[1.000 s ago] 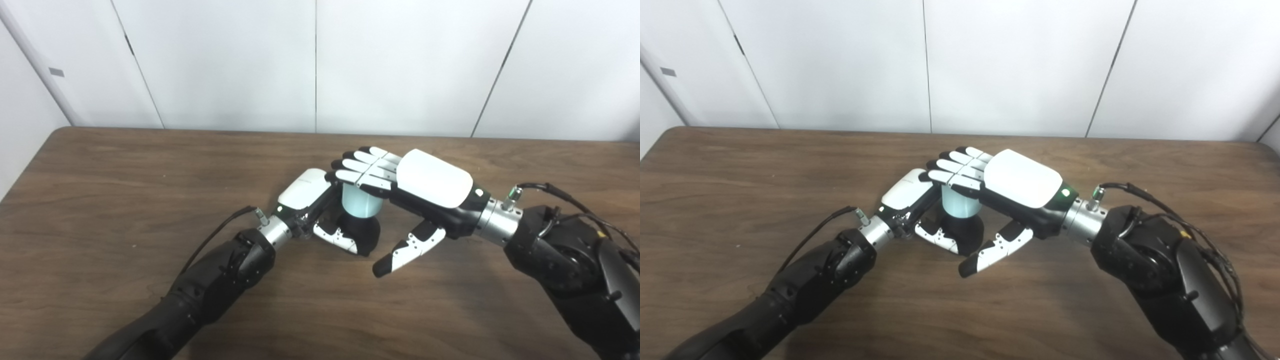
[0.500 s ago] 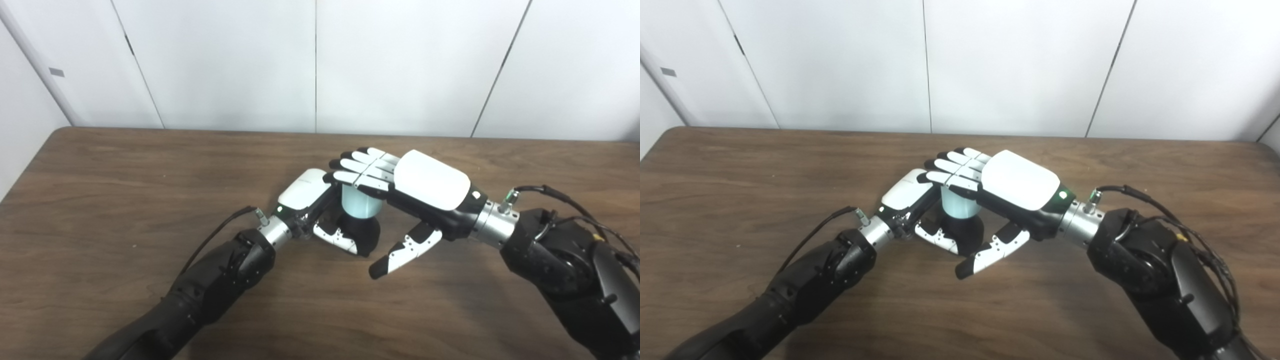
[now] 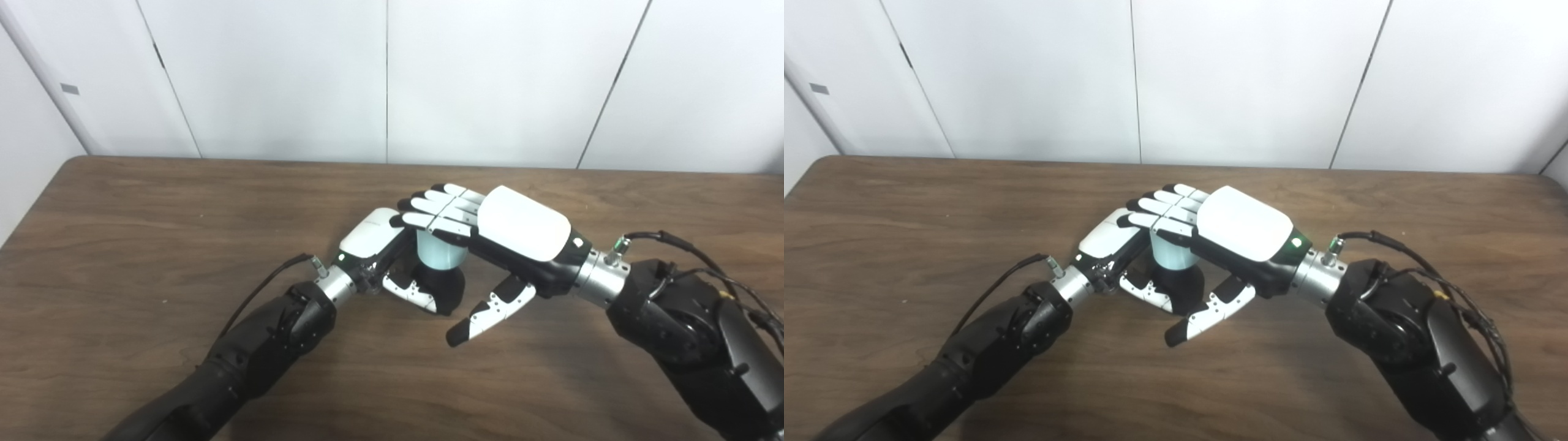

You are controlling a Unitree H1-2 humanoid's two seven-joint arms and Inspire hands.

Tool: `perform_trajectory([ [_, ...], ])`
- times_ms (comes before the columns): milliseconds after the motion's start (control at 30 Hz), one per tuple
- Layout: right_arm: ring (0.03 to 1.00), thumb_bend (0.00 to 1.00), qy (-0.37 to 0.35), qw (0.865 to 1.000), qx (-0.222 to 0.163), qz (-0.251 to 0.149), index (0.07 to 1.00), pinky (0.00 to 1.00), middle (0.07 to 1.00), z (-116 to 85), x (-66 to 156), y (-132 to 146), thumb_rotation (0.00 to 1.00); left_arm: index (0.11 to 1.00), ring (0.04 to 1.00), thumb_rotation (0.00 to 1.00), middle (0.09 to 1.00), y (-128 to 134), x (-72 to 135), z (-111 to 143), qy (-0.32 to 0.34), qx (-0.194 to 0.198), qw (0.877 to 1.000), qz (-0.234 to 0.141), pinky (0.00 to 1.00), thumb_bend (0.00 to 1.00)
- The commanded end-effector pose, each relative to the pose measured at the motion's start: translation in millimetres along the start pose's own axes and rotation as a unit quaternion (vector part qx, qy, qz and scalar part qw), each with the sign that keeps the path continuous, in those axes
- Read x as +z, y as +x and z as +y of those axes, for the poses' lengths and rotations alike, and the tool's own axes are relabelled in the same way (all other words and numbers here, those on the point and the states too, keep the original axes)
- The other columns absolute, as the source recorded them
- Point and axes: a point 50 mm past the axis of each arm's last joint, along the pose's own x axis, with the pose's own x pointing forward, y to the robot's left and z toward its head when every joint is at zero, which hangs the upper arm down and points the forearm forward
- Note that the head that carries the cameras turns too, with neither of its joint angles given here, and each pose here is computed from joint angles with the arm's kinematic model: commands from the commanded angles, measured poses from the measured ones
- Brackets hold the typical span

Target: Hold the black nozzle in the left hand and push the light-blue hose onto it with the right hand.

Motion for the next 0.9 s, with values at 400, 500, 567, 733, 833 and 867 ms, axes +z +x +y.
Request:
perform_trajectory([
  [400, 0.944, 0.73, 0.096, 0.993, 0.055, 0.039, 0.939, 0.86, 0.955, 49, -2, -21, 0.92, 0.480, 0.584, 0.00, 0.490, -65, -19, -78, 0.004, -0.207, 0.975, 0.085, 0.53, 0.52],
  [500, 0.948, 0.75, 0.102, 0.993, 0.054, 0.040, 0.940, 0.87, 0.955, 53, 0, -22, 0.92, 0.478, 0.585, 0.00, 0.494, -65, -19, -78, 0.008, -0.212, 0.974, 0.086, 0.53, 0.52],
  [567, 0.953, 0.75, 0.104, 0.992, 0.056, 0.043, 0.947, 0.87, 0.961, 53, 1, -22, 0.92, 0.477, 0.596, 0.00, 0.495, -65, -19, -78, 0.009, -0.212, 0.973, 0.086, 0.53, 0.52],
  [733, 0.954, 0.76, 0.107, 0.991, 0.057, 0.053, 0.952, 0.88, 0.966, 54, 1, -24, 0.92, 0.481, 0.587, 0.00, 0.490, -64, -18, -78, 0.004, -0.208, 0.974, 0.085, 0.53, 0.52],
  [833, 0.950, 0.75, 0.110, 0.991, 0.054, 0.057, 0.955, 0.87, 0.965, 55, 2, -26, 0.90, 0.484, 0.582, 0.00, 0.486, -64, -17, -77, 0.009, -0.208, 0.975, 0.083, 0.52, 0.52],
  [867, 0.950, 0.74, 0.110, 0.991, 0.053, 0.057, 0.953, 0.87, 0.965, 57, 2, -27, 0.89, 0.482, 0.578, 0.00, 0.488, -64, -17, -77, 0.009, -0.207, 0.975, 0.083, 0.52, 0.52],
])
